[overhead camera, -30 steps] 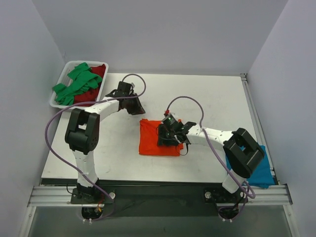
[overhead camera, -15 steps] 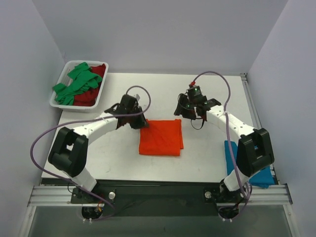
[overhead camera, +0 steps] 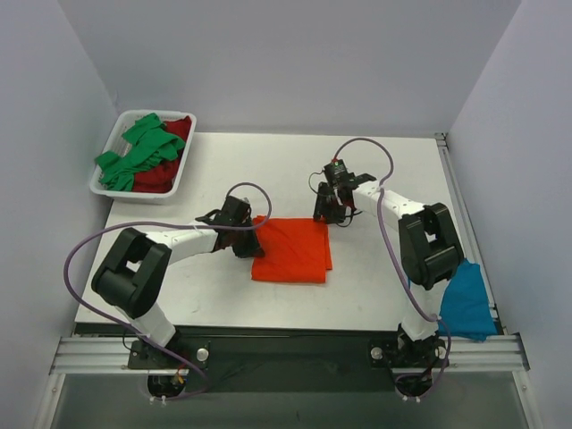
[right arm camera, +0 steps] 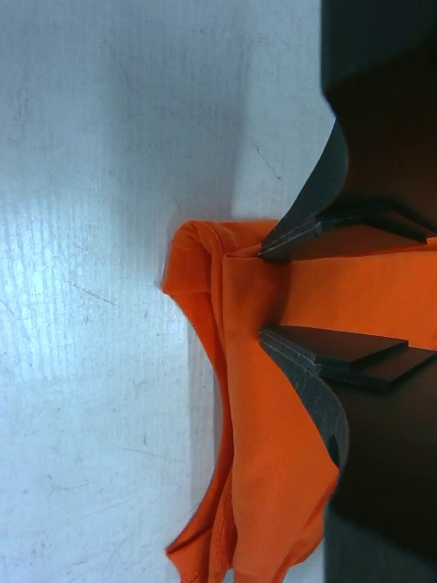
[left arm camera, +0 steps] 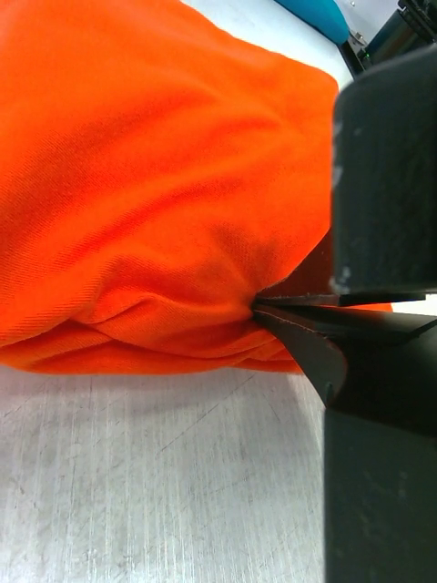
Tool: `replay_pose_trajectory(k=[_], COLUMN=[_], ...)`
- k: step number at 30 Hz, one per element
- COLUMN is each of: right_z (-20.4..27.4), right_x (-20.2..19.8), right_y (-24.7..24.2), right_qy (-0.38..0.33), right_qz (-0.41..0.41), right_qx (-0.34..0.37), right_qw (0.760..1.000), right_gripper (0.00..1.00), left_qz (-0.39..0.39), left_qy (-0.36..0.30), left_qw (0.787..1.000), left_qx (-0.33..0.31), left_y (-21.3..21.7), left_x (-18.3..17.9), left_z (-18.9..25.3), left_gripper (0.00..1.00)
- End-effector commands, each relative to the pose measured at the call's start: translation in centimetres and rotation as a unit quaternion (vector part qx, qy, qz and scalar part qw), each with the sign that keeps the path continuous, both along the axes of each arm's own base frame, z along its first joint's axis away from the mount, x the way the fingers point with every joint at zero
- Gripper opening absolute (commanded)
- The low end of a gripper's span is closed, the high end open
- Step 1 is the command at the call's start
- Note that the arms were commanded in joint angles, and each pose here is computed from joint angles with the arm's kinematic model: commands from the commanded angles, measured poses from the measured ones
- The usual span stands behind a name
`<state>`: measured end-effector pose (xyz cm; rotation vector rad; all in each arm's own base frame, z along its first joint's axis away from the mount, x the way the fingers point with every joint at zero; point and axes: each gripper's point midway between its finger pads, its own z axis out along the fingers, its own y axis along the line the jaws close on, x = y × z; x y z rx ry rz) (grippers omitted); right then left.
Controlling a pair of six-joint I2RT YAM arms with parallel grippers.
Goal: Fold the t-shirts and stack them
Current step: Smooth out wrinkles on the folded tshirt, then put the neatly folded tshirt into the corner of the board with the right arm
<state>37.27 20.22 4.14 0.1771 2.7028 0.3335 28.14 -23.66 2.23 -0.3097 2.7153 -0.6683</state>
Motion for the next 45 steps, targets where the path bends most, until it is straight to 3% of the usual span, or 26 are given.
replay_pose_trajectory(k=[1,5,6,7,20,26,30,33,41,45], right_z=[0.6,0.6,0.7,1.0,1.3,2.7,4.3,4.7,1.6,0.5], right_x=[0.3,0.7,0.9,1.3,2.2,2.2,1.7,0.5,-2.9,-3.7], right_y=[0.3,0.3,0.2,-0.3,-2.1,-1.8,-2.6,-2.9,-0.9,-0.2], right_qy=[0.004,0.003,0.002,0.000,0.007,-0.007,-0.025,-0.032,-0.023,-0.022], right_qz=[-0.001,-0.008,-0.012,-0.021,-0.053,-0.037,-0.040,-0.033,0.024,0.042], right_qx=[-0.002,0.001,0.002,0.002,0.021,0.034,0.037,0.059,0.136,0.123], right_qw=[1.000,1.000,1.000,1.000,0.998,0.999,0.998,0.997,0.990,0.991], right_gripper=[0.34,0.12,0.03,0.00,0.00,0.22,0.52,0.64,0.71,0.72], left_qz=[0.005,0.007,0.006,0.007,0.006,-0.014,-0.032,-0.047,-0.042,-0.042], left_qy=[-0.027,-0.018,-0.016,-0.013,-0.006,-0.044,-0.080,-0.098,-0.087,-0.077], left_qw=[1.000,1.000,1.000,1.000,1.000,0.999,0.996,0.992,0.994,0.995], left_qx=[-0.012,-0.001,0.001,0.005,0.007,-0.016,-0.035,-0.061,-0.045,-0.041], left_y=[-0.5,0.0,0.1,0.3,0.6,-0.7,-2.1,-3.6,-5.3,-5.5], left_x=[0.6,0.1,-0.1,-0.3,-1.1,0.6,2.4,3.5,5.0,5.9], left_z=[0.8,0.0,-0.1,-0.4,-0.8,2.5,6.3,9.0,7.6,5.8], left_gripper=[0.12,0.06,0.05,0.03,0.00,0.02,0.08,0.09,0.10,0.09])
